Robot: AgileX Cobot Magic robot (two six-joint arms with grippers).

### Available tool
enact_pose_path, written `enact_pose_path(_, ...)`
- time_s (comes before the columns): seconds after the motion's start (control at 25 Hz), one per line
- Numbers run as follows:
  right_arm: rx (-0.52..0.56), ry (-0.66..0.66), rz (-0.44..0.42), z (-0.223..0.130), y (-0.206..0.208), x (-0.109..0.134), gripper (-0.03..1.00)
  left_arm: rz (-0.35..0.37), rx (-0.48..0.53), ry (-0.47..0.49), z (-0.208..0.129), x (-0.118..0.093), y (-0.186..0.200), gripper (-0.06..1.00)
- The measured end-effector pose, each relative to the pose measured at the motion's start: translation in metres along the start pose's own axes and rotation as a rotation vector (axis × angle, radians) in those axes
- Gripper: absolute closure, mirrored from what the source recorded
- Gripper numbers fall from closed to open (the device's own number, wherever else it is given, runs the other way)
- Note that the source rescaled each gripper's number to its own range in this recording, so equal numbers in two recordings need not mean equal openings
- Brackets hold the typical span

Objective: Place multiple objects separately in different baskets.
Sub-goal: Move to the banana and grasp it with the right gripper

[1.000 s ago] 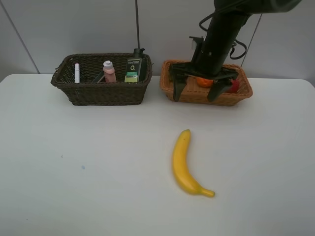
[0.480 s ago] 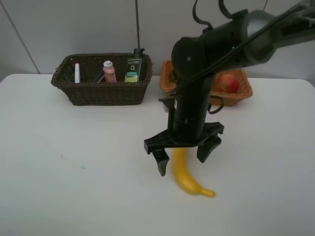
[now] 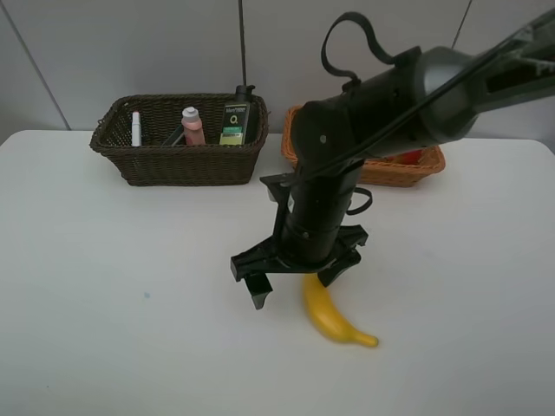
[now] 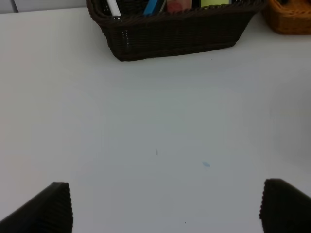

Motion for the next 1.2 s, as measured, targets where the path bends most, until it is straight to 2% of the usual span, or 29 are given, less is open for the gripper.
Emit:
enact_pose_path(0.28, -0.003, 0.024, -0.031, 0.002, -0.008, -0.002, -0.03, 0.0, 0.0, 0.0, 0.0, 0.0, 0.0, -0.01)
enact_pose_path(0.48, 0.071, 0.041, -0.103, -0.004, -0.015, -0.009, -0.03, 0.0, 0.0, 0.0, 0.0, 0.0, 0.0, -0.01)
enact_pose_path(0.6, 0.078, 0.055, -0.128, -0.004, -0.015, -0.012, -0.03, 0.0, 0.0, 0.0, 0.0, 0.0, 0.0, -0.01)
enact_pose_path(0.92, -0.005, 0.059, -0.074, 0.004, -0.017, -0.006, -0.03, 0.0, 0.0, 0.0, 0.0, 0.0, 0.0, -0.01)
enact_pose_path(1.2, 0.022, 0.057, -0.091, 0.005, -0.034, -0.007, -0.03, 0.0, 0.0, 0.0, 0.0, 0.0, 0.0, -0.01)
Point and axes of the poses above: a point on each arm's last joint axis where the gripper is mounted, y pointing back along that axis away from the gripper, x along the wrist's bending axis when the last joint is at zero, z = x × y, the point moved 1 cm from there along -y, pointing out along that axis toward the gripper, and after that the axes turned 13 degrees about -y, right-handed, at the moved point
